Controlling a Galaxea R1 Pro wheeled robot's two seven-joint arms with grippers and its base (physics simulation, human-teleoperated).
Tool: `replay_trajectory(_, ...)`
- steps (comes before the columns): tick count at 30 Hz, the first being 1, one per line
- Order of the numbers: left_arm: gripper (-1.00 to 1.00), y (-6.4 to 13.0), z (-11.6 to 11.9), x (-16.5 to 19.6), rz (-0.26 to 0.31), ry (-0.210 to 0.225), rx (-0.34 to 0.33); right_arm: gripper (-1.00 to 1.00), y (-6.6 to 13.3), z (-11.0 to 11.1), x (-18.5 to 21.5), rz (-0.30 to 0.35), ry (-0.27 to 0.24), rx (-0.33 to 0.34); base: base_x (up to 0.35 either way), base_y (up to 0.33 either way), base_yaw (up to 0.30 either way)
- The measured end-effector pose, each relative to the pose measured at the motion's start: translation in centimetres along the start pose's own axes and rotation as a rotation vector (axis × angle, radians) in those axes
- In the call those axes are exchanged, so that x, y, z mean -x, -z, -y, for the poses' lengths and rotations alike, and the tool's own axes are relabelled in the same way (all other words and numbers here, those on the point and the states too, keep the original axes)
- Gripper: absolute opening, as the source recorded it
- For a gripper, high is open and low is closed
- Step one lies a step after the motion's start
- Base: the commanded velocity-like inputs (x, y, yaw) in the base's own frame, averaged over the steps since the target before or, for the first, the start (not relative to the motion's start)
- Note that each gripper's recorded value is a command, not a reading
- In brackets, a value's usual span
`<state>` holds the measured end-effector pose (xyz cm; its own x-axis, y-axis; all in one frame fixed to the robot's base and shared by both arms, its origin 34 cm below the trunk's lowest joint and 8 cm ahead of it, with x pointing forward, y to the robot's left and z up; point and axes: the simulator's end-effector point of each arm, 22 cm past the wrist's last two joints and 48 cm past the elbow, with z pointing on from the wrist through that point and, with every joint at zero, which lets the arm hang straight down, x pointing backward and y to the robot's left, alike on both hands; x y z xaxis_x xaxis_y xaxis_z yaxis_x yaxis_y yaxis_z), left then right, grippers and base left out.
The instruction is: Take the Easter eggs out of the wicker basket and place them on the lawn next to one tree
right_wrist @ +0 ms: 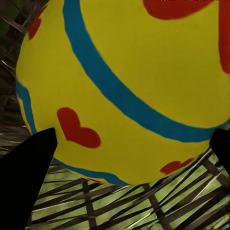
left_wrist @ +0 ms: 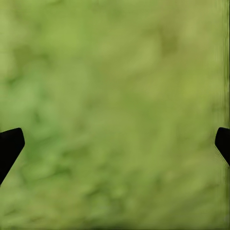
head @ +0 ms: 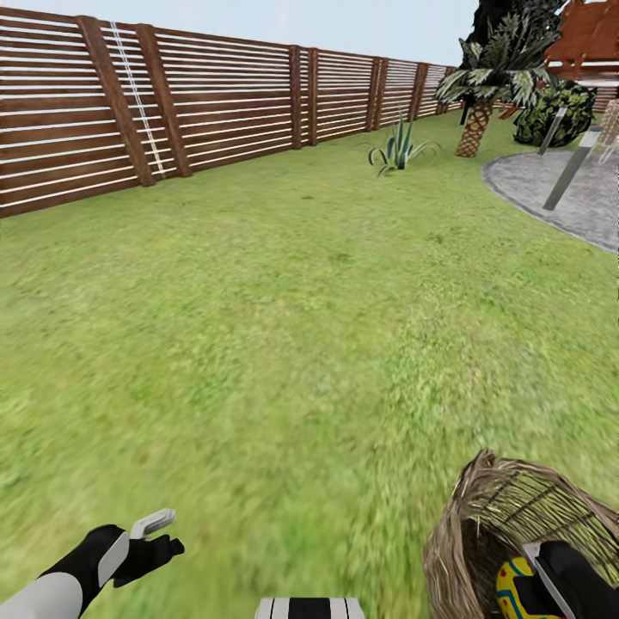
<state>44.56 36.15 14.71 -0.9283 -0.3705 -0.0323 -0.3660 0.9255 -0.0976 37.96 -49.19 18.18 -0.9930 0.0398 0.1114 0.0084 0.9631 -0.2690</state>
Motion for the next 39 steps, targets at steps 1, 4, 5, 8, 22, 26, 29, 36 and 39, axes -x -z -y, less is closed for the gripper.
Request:
replay_trajectory(1,1.00,0.1,0.1,0.1,0.004,0.000,-0.002,-1.00,0.1,0.0,0.1,0.004,-0.001,0.000,-0.001,0.000,0.000)
replay_trajectory(4,1.00,0.6,0.3,0.5,0.015,-0.002,-0.007,-1.00,0.6,0.1,0.4,0.016,-0.004,0.001,0.000,0.000,0.000)
replay_trajectory(5,1.00,0.7,0.4,0.6,0.018,-0.003,-0.009,-1.00,0.7,0.2,0.6,0.020,-0.004,0.001,0.000,0.000,0.000)
replay_trajectory(8,1.00,1.2,0.7,1.0,0.030,-0.003,-0.014,-1.00,1.1,0.3,0.9,0.033,-0.008,0.002,0.000,0.000,0.000)
replay_trajectory(22,1.00,3.4,1.5,2.9,0.083,-0.007,-0.034,-1.00,3.2,0.7,2.4,0.087,-0.024,0.005,0.000,0.000,0.000)
replay_trajectory(26,1.00,4.1,1.6,3.4,0.099,-0.008,-0.039,-1.00,3.8,0.9,2.7,0.102,-0.029,0.006,0.000,0.000,0.000)
replay_trajectory(29,1.00,4.6,1.8,3.8,0.110,-0.009,-0.044,-1.00,4.3,1.0,3.0,0.114,-0.032,0.006,0.000,0.000,0.000)
replay_trajectory(36,1.00,5.7,2.3,4.6,0.136,-0.010,-0.056,-1.00,5.3,1.3,3.7,0.142,-0.041,0.008,0.000,0.000,0.000)
replay_trajectory(39,1.00,6.2,2.5,4.9,0.148,-0.011,-0.060,-1.00,5.8,1.4,4.0,0.153,-0.044,0.009,0.000,0.000,0.000)
